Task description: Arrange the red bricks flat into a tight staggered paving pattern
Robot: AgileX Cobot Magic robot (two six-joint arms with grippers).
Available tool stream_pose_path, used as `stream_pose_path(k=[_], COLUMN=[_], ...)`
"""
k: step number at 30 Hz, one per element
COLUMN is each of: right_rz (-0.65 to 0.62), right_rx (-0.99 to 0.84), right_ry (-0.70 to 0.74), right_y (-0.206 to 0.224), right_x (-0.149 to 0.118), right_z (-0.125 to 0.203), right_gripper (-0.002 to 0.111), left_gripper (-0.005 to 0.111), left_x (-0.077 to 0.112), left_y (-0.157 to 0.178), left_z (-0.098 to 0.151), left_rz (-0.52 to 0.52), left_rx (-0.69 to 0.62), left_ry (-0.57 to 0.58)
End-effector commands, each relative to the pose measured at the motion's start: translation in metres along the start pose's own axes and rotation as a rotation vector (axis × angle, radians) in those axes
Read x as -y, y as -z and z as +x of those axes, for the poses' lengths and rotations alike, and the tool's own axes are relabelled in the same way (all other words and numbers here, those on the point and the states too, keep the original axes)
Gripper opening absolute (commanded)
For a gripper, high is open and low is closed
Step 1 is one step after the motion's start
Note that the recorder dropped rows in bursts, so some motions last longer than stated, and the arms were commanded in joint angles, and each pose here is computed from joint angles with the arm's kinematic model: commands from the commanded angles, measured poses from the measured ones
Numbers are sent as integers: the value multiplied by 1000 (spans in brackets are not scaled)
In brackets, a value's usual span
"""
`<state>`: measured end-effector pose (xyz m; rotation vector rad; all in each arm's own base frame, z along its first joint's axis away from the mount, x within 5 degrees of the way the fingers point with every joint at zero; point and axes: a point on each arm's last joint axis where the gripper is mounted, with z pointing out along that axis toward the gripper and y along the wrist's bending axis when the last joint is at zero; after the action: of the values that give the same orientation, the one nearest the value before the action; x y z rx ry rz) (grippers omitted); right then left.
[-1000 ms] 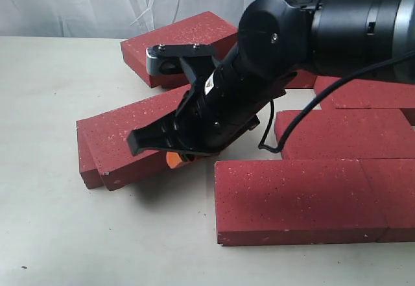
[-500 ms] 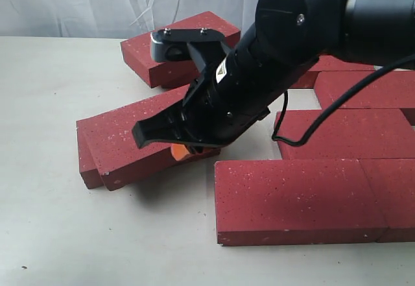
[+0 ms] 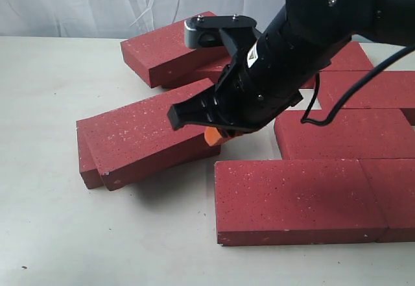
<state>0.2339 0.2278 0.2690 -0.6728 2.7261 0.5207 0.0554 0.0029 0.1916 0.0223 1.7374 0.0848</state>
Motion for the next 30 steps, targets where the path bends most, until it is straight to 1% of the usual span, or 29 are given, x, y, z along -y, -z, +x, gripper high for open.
stream_pose_path(k=[1, 4, 11, 13, 15, 22, 24, 27, 30], right_rz=[27, 52, 51, 49, 50, 52, 56, 59, 61], right_rx=[-3, -1, 19, 33, 46, 52, 44, 16, -13], right_ry=[-19, 2, 4, 13, 36, 44, 48, 105, 123], right_y=[4, 4, 4, 4, 4, 4, 4, 4, 4], right_x=[12, 14, 14, 14, 14, 14, 14, 14, 15], right_z=[-1, -1, -3, -4, -6, -6, -5, -3, 0], right_gripper=[-1, -1, -1, -1, -1, -1, -1, -1, -1], left_gripper=[0, 0, 0, 0, 0, 0, 0, 0, 0], left_x=[0, 0, 0, 0, 0, -1, -2, -2, -2], left_y=[0, 0, 0, 0, 1, 7, 9, 14, 16], left_z=[0, 0, -2, -6, -12, -34, -39, -47, -51], left_rz=[-7, -7, -8, -7, -6, -14, -16, -19, -21], left_rx=[13, 13, 34, 80, 152, 395, 458, 554, 610], left_ry=[-7, -7, -8, 1, 15, 19, 19, 17, 17])
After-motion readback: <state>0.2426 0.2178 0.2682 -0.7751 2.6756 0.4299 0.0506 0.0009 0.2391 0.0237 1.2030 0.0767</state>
